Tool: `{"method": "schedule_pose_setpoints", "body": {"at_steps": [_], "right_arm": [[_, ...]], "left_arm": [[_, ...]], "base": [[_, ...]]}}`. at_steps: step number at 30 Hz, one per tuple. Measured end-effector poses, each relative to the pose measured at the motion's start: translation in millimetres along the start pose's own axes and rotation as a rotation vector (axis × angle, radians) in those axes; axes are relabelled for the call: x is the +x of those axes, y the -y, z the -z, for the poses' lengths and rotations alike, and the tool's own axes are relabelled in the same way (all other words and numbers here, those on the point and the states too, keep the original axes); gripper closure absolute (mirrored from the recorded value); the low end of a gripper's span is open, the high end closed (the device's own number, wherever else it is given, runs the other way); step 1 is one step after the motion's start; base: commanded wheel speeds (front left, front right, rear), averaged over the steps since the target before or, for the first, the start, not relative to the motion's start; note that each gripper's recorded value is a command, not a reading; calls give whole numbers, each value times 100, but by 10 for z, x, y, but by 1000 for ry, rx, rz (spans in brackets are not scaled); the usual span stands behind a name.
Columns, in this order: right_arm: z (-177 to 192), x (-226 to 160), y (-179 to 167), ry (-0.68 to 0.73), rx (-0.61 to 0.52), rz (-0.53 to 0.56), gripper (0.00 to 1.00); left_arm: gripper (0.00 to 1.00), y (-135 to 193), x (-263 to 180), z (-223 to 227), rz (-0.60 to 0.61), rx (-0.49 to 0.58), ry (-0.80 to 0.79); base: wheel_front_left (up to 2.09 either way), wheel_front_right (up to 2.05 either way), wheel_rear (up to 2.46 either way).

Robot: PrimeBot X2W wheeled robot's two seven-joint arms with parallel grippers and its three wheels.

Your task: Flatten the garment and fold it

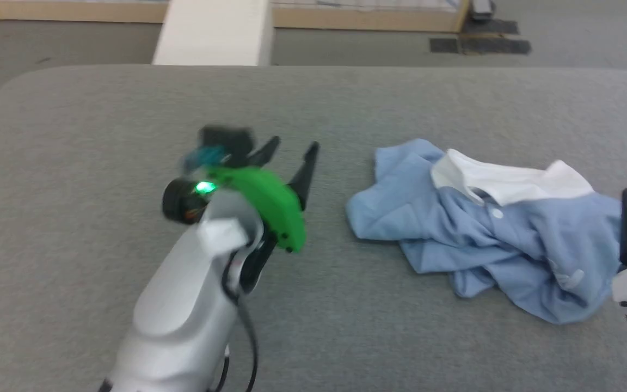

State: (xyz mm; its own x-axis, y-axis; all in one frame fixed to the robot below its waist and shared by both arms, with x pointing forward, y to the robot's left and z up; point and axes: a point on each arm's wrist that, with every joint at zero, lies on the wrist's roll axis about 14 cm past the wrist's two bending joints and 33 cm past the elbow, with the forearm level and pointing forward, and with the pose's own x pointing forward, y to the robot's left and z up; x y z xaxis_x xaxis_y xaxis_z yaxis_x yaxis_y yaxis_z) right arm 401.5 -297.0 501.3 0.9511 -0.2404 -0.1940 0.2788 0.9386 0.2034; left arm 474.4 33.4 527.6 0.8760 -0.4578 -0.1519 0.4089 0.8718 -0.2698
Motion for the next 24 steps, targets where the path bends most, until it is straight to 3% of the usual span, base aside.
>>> {"method": "schedule_pose_setpoints", "body": {"at_steps": [6, 13, 14, 15, 20, 24], "right_arm": [[96, -144, 271, -16, 27, 64, 0], [236, -311, 680, -42, 35, 183, 0], [264, -327, 723, -50, 34, 196, 0], [284, -339, 758, -54, 32, 208, 0], [395, -325, 774, -83, 32, 215, 0], [452, -277, 702, -97, 28, 195, 0]], "left_arm": [[0, 310, 338, 675, 96, 116, -412], [0, 446, 399, 1340, 157, 172, -682], [58, 459, 398, 1421, 167, 163, -709], [100, 485, 408, 1467, 181, 145, -721], [100, 572, 583, 1249, 212, -5, -583], [100, 472, 748, 609, 175, -171, -299]], "base": [[0, 0, 0], [0, 0, 0], [0, 0, 0], [0, 0, 0], [0, 0, 0], [0, 0, 0]]}}
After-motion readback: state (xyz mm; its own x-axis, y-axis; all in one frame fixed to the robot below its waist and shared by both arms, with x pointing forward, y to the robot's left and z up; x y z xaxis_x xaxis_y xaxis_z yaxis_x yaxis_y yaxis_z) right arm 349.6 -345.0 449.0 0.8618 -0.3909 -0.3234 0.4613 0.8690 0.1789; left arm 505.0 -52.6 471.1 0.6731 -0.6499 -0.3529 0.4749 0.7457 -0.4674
